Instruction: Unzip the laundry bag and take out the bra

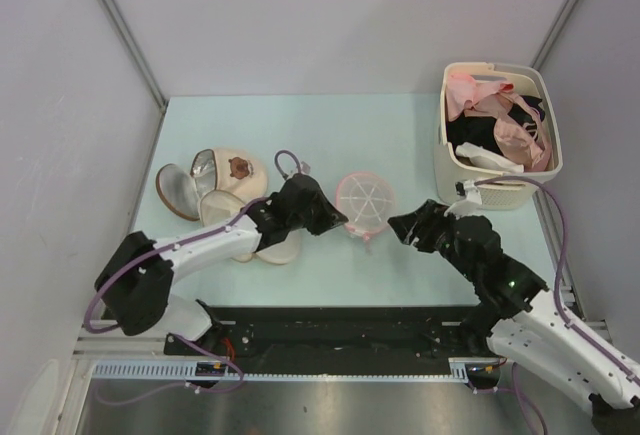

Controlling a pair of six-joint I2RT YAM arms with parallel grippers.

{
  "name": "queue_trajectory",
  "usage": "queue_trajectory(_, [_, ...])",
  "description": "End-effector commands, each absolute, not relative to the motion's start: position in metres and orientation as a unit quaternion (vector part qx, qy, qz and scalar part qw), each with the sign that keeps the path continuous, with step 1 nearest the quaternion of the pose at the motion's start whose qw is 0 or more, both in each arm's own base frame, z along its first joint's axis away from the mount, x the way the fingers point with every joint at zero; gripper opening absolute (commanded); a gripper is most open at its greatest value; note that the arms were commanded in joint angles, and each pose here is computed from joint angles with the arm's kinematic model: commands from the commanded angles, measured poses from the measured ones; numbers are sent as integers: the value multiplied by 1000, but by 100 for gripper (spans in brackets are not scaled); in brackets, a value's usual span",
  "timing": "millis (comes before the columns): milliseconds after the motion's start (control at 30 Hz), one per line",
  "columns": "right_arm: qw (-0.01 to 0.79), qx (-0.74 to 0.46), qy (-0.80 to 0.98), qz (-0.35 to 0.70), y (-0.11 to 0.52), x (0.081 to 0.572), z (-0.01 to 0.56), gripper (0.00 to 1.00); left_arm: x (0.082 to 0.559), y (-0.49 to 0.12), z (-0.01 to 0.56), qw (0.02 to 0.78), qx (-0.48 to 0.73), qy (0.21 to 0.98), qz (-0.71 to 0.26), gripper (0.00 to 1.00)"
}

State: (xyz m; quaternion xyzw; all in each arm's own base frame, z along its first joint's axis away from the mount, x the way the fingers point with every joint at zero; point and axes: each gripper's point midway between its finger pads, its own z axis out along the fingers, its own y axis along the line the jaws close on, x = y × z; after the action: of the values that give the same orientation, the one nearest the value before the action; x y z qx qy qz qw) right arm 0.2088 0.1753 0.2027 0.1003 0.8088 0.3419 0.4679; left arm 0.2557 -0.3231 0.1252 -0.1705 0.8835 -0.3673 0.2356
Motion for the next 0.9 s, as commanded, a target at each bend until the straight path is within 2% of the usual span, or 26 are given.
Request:
queue_trajectory(0, [441,38,828,345,212,194,195,64,260,-311,153,266,-207,868,-365,0])
queue_trajectory(167, [424,-18,829,363,261,187,188,65,260,-305,162,283,-200,868,-356,0])
queue_trajectory(333, [371,-27,850,373,277,198,159,64,256,-304,160,283,-192,868,-360,0])
queue_trajectory(467, [355,-55,839,410,298,195,161,64,256,-304,159,283,-191,869,-359,0])
queue_trajectory(867, [343,-45,853,391,304,205,131,65,253,-307,149,272,-190,872,-359,0])
